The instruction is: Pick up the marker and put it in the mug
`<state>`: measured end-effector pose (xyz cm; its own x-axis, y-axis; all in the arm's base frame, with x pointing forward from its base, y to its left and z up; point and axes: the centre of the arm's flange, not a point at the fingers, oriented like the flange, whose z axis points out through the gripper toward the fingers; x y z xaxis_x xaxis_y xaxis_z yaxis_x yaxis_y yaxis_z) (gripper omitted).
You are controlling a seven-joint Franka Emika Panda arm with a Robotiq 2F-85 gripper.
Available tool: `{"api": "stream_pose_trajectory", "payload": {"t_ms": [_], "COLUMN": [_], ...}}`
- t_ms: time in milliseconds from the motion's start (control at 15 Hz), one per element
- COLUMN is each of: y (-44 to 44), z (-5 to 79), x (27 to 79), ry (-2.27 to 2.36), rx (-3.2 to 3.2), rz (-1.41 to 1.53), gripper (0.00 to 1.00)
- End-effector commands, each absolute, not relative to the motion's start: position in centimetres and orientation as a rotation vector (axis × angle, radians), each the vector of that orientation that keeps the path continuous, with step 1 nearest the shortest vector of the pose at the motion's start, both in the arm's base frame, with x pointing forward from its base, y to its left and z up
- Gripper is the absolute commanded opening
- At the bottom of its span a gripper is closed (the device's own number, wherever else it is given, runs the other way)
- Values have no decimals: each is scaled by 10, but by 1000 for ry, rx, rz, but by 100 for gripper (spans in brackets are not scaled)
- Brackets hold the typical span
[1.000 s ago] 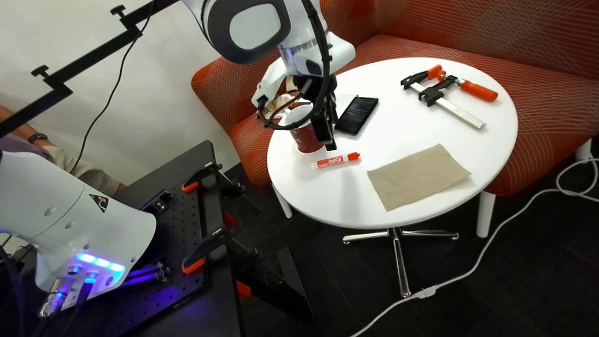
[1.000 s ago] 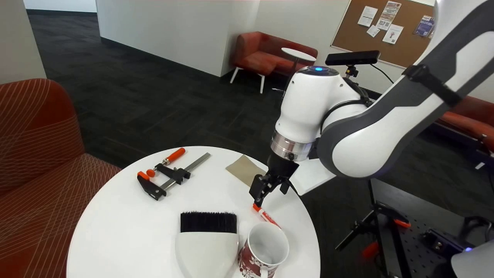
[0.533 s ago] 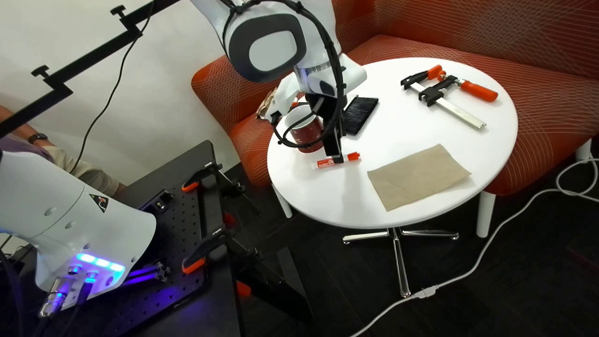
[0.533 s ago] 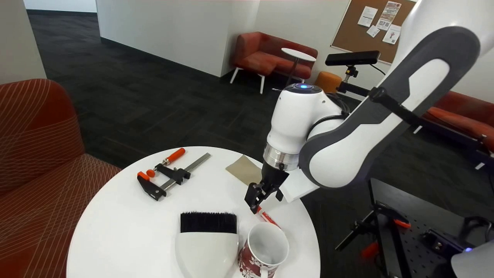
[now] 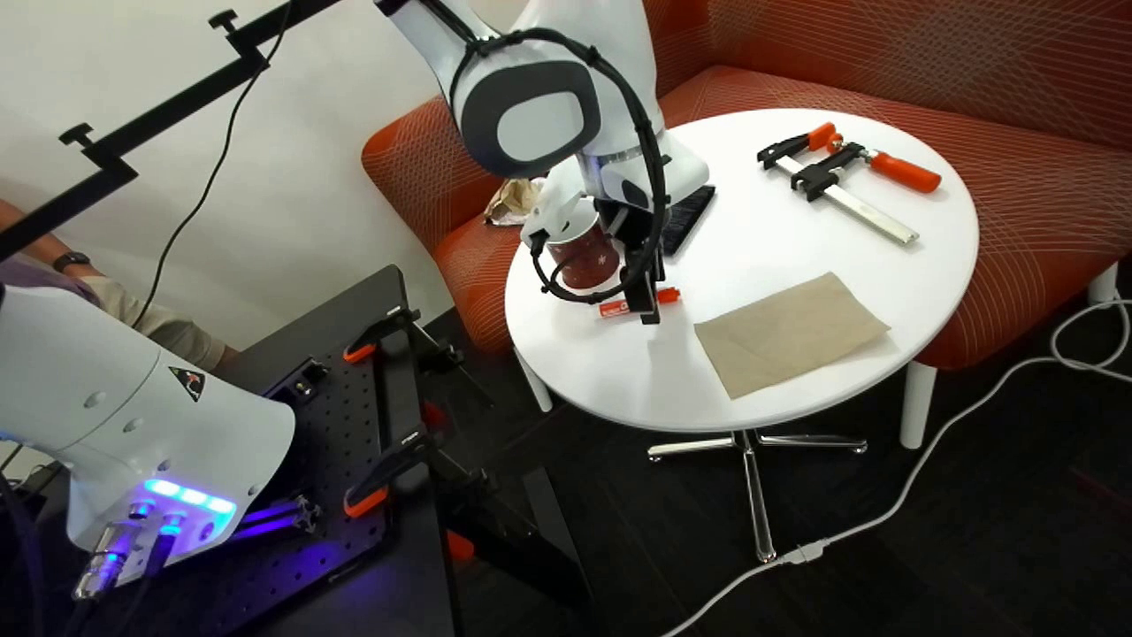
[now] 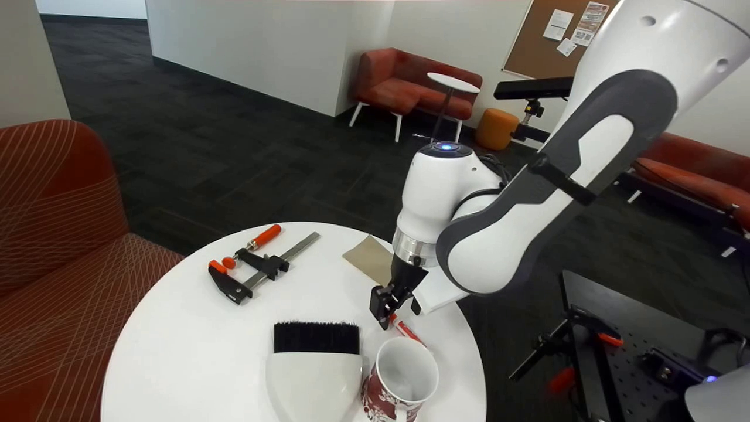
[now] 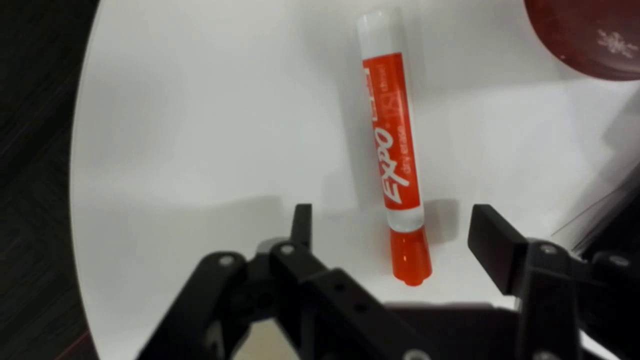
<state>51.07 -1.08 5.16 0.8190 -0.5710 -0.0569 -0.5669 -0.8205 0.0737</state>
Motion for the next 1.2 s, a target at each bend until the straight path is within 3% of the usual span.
{"api": "stream_pose_trajectory", "payload": {"t_ms": [0, 400, 467, 600, 1133], "y": [-15, -13, -13, -10, 9], "z": [45, 49, 50, 61, 170], "x": [517, 523, 523, 523, 520], "ry": [-906, -904, -904, -896, -703], "rx": [2953, 2955, 2955, 2968, 3025], "rz": [-103, -89, -92, -94, -82], "gripper": [50, 4, 0, 5, 5]}}
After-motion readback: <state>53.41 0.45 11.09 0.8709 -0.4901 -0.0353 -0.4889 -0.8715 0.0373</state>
